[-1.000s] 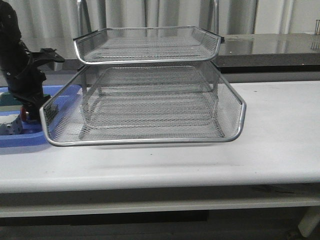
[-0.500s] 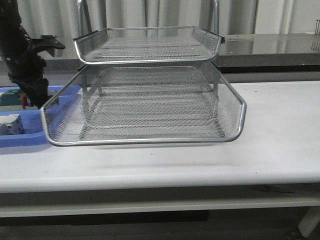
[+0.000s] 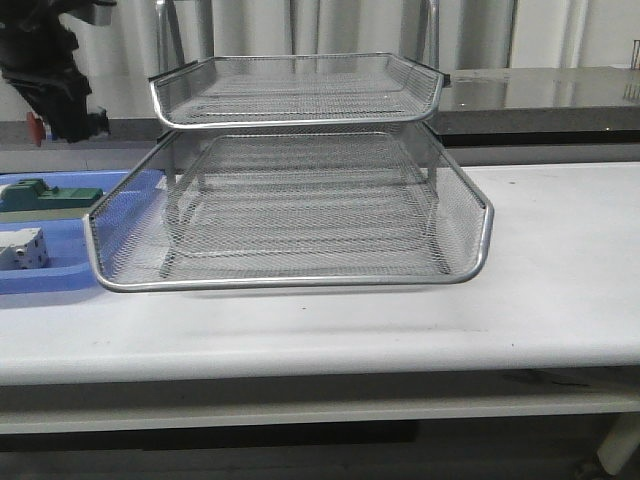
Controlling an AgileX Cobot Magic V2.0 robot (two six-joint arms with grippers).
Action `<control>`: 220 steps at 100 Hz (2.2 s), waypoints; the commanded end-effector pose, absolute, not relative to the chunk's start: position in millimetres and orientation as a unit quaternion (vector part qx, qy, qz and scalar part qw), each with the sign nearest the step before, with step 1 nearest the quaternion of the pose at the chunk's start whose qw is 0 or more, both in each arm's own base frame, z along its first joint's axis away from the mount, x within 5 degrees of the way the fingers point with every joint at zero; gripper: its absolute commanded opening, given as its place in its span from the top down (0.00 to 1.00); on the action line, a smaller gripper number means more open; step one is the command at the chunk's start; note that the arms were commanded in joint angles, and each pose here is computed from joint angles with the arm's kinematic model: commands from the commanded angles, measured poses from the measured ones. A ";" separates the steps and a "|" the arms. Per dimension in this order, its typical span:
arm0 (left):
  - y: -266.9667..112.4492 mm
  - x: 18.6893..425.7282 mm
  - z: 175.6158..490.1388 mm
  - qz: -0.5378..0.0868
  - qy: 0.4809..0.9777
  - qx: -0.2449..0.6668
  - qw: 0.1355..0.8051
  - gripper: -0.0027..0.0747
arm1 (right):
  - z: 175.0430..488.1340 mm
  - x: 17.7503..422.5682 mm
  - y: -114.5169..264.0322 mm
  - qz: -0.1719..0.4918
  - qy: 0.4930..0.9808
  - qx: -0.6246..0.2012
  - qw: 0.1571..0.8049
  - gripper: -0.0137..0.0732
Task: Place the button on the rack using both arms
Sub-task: 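Close the left gripper on the red push button and lift it, then carry the button into the pulled-out middle tray and open the left gripper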
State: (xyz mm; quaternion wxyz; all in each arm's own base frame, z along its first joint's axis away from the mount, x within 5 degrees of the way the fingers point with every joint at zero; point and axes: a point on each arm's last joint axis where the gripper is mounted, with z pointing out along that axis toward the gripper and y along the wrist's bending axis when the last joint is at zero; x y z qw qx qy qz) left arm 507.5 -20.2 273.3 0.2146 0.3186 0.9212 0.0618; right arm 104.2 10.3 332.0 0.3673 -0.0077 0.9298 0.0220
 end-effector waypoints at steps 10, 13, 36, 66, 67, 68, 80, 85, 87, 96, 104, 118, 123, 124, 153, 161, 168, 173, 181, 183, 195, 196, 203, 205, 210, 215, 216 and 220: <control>-20.4 475.0 360.4 0.068 0.912 0.274 0.299 0.83 | 345.3 106.4 9.5 0.020 0.914 -0.010 0.404 0.92; -21.4 472.3 365.6 0.067 0.911 0.269 0.304 0.83 | 345.3 106.4 9.5 0.020 0.914 -0.010 0.404 0.92; -40.4 441.2 405.0 0.064 0.897 0.281 0.336 0.83 | 345.2 106.3 9.5 0.020 0.915 -0.010 0.404 0.92; -80.8 393.8 422.4 0.043 0.885 0.329 0.328 0.83 | 345.2 106.3 9.5 0.020 0.915 -0.010 0.403 0.92; -82.8 391.3 424.0 0.042 0.884 0.330 0.329 0.83 | 345.2 106.3 9.5 0.020 0.915 -0.010 0.403 0.92; -83.8 390.4 422.5 0.041 0.884 0.332 0.326 0.83 | 345.2 106.3 9.5 0.020 0.915 -0.010 0.403 0.92; -98.2 371.0 423.2 0.028 0.884 0.343 0.317 0.83 | 345.2 106.3 9.5 0.020 0.915 -0.010 0.403 0.92; -104.5 362.9 422.9 0.024 0.882 0.353 0.313 0.83 | 345.2 106.3 9.5 0.020 0.915 -0.010 0.403 0.92; -106.2 360.1 422.1 0.021 0.881 0.355 0.310 0.83 | 345.2 106.3 9.5 0.020 0.915 -0.010 0.403 0.92; -119.2 346.6 419.2 0.010 0.877 0.375 0.301 0.83 | 345.2 106.3 9.5 0.020 0.915 -0.010 0.403 0.92; -134.0 335.6 414.8 -0.005 0.871 0.396 0.291 0.83 | 345.1 106.2 9.5 0.020 0.915 -0.010 0.403 0.92; -161.7 322.3 402.8 -0.021 0.859 0.434 0.270 0.83 | 345.1 106.2 9.5 0.020 0.915 -0.010 0.403 0.92; -170.7 317.9 398.6 -0.025 0.855 0.447 0.264 0.83 | 345.1 106.2 9.5 0.020 0.915 -0.010 0.403 0.92; -171.8 317.2 397.4 -0.025 0.854 0.448 0.262 0.83 | 345.1 106.2 9.5 0.020 0.915 -0.010 0.403 0.92; -210.9 319.6 368.3 -0.035 0.838 0.488 0.244 0.83 | 345.1 106.2 9.5 0.020 0.915 -0.010 0.403 0.92; -219.1 323.6 355.7 -0.036 0.838 0.494 0.228 0.83 | 345.1 106.2 9.5 0.020 0.915 -0.010 0.403 0.92; -226.2 326.8 344.1 -0.036 0.839 0.500 0.214 0.83 | 345.1 106.2 9.5 0.020 0.915 -0.010 0.403 0.92; -231.8 328.5 335.9 -0.037 0.838 0.504 0.204 0.83 | 345.1 106.2 9.5 0.020 0.915 -0.010 0.403 0.92; -239.6 330.0 324.7 -0.039 0.837 0.511 0.190 0.83 | 345.1 106.2 9.5 0.020 0.915 -0.010 0.403 0.92; -241.3 331.1 320.8 -0.039 0.837 0.513 0.186 0.83 | 345.1 106.2 9.5 0.020 0.915 -0.010 0.403 0.92; -249.4 332.5 308.8 -0.039 0.836 0.519 0.173 0.83 | 345.1 106.2 9.5 0.020 0.915 -0.010 0.403 0.92; -249.7 332.9 307.9 -0.039 0.836 0.519 0.172 0.83 | 345.1 106.2 9.5 0.020 0.915 -0.010 0.403 0.92; -251.5 333.8 304.1 -0.039 0.836 0.521 0.168 0.83 | 345.1 106.2 9.5 0.020 0.915 -0.010 0.403 0.92; -252.2 333.7 303.4 -0.039 0.835 0.522 0.167 0.83 | 345.1 106.2 9.5 0.020 0.915 -0.010 0.403 0.92; -252.2 333.7 303.3 -0.039 0.835 0.523 0.167 0.82 | 345.1 106.2 9.5 0.020 0.915 -0.010 0.403 0.92; -252.3 333.6 303.3 -0.040 0.835 0.523 0.167 0.80 | 345.1 106.2 9.5 0.020 0.915 -0.010 0.403 0.92; -252.3 333.6 303.3 -0.040 0.835 0.523 0.167 0.79 | 345.1 106.2 9.5 0.020 0.915 -0.010 0.403 0.92; -252.3 333.6 303.3 -0.040 0.835 0.523 0.167 0.74 | 345.1 106.2 9.5 0.020 0.915 -0.010 0.403 0.92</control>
